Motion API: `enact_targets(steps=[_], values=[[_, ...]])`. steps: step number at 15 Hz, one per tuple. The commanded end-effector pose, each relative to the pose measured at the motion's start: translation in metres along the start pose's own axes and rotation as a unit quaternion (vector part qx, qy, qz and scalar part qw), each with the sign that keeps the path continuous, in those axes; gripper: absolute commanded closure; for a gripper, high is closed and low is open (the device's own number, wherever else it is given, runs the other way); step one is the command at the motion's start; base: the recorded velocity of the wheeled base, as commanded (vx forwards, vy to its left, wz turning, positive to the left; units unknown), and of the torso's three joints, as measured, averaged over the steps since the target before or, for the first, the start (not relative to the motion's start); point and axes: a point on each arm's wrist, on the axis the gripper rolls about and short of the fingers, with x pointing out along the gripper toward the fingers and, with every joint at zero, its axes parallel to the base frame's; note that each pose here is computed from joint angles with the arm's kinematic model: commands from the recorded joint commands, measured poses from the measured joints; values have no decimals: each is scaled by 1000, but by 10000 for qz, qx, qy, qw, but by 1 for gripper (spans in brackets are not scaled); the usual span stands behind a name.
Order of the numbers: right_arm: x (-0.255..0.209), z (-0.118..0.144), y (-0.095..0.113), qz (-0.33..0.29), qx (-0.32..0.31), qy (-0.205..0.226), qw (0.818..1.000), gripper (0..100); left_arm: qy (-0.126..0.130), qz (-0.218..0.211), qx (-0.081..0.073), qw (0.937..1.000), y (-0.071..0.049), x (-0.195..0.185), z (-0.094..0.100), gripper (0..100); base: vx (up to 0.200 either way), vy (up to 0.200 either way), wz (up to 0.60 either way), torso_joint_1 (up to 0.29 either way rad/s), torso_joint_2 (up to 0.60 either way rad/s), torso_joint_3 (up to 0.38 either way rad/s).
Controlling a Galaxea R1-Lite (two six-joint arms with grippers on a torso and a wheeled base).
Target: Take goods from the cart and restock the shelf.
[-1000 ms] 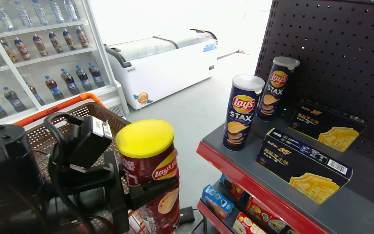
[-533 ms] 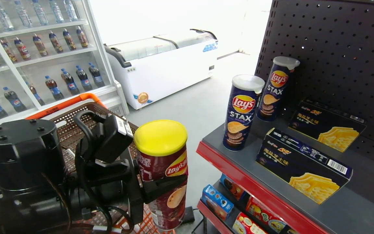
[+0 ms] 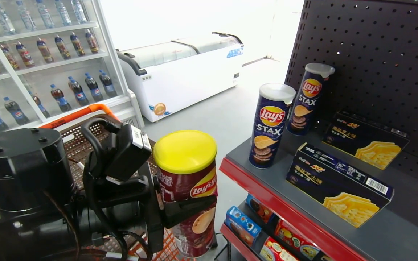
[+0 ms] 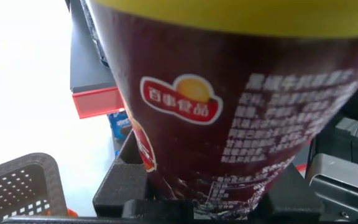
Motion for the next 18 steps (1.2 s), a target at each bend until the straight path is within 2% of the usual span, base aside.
enact_targets(steps=[1,9,16,18], values=[[0,0,0,1,0,0,10000,0,-29,-11,15,10000,-1,0,1,100,0,0,0,0,0,0],[0,0,0,32,-8,0,10000,0,-114,-133,60,9998,-2,2,6,100,0,0,0,0,0,0],[0,0,0,32,-15,0,10000,0,-191,-233,97,9995,-2,3,11,100,0,0,-600,3,2,5],[0,0,0,32,-15,0,10000,0,-266,-394,150,9988,-8,6,16,100,0,0,-600,2,0,2]])
